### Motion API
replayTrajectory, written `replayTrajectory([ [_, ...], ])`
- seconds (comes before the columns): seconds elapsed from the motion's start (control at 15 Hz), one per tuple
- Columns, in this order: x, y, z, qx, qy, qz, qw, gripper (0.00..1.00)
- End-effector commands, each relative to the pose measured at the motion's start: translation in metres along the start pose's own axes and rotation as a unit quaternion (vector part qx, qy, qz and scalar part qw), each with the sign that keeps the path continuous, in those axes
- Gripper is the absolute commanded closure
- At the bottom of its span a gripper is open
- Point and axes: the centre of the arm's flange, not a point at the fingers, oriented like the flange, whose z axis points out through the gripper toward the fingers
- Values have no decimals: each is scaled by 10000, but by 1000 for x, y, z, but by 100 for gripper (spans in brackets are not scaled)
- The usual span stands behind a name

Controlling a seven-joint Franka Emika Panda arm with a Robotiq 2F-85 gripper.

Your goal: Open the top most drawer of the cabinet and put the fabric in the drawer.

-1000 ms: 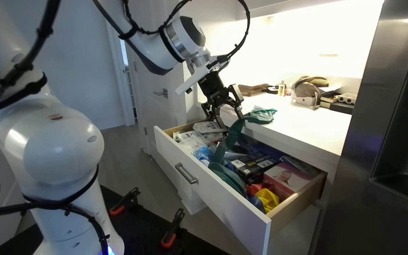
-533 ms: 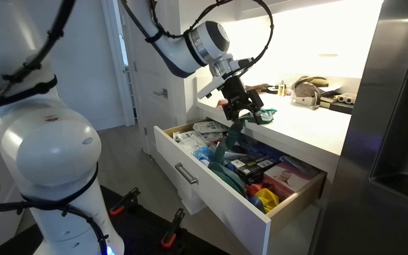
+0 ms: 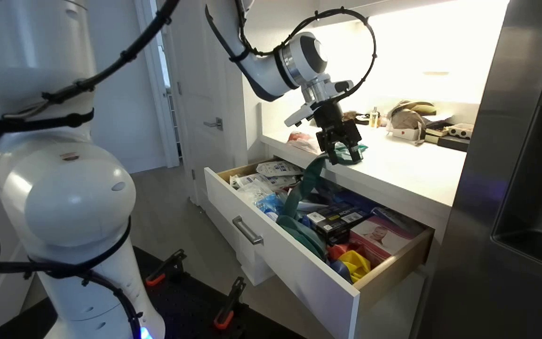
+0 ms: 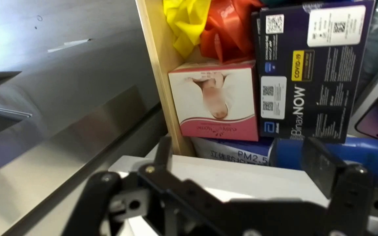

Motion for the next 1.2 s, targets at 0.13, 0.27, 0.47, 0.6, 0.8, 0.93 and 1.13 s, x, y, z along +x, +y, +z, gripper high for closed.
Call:
replayTrajectory([
  [0.13,59,-31,-18,211,265,371,9987,0],
  [0.27,77,-36,-19,277,372,413,9981,0],
  [0.47,99,-37,-12,587,391,668,9953,0],
  [0.6,112,-38,-4,881,365,893,9914,0],
  [0.8,130,-48,1,1380,374,1118,9834,0],
  [0.93,140,-59,0,1738,413,1179,9768,0],
  [1.13,150,-76,-5,2150,437,1182,9684,0],
])
